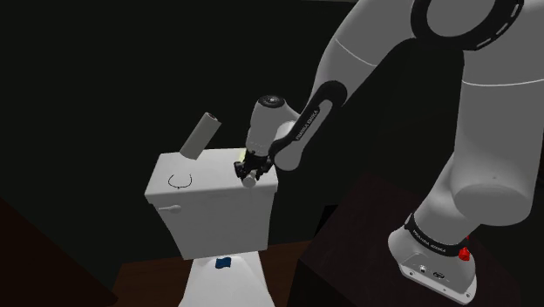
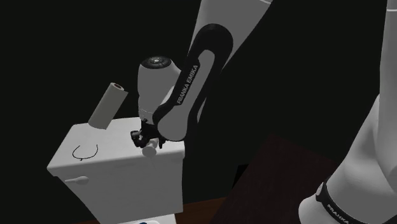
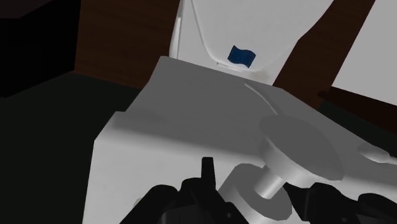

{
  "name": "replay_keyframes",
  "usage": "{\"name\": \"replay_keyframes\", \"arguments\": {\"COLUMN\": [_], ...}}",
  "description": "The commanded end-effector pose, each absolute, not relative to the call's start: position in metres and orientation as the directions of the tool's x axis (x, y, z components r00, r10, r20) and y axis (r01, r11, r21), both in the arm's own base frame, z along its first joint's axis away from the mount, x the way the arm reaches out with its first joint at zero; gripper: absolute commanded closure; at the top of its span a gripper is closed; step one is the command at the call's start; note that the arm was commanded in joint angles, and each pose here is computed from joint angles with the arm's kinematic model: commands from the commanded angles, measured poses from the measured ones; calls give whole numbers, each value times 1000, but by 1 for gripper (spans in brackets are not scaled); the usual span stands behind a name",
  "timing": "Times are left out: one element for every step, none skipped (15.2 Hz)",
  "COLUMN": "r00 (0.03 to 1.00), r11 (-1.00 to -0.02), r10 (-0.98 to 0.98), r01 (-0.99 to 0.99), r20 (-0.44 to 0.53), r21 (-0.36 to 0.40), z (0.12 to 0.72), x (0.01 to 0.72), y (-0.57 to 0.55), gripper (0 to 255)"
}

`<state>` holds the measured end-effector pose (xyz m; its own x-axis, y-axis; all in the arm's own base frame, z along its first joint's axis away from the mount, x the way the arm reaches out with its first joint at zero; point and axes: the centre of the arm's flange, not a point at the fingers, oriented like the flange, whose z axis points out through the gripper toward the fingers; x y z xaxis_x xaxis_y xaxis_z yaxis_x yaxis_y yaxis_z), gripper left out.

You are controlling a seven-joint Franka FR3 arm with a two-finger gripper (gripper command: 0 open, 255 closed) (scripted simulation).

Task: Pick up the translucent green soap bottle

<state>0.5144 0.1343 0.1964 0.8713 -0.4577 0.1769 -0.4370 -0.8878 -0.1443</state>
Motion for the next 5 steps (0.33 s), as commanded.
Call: {"name": "replay_keyframes", "arguments": {"r00": [871, 871, 871, 871, 871], "r11": [-888, -888, -888, -888, -888], "r10": [-457, -457, -457, -457, -457], "r01": [-437, -437, -437, -437, -437], "r20": [177, 177, 177, 177, 177], "r21": [-144, -144, -144, -144, -144], "z": [207, 212, 218, 218, 218], "x": [514, 514, 514, 514, 514], "y": [134, 134, 134, 134, 134], "gripper": [255, 255, 255, 255, 255]}}
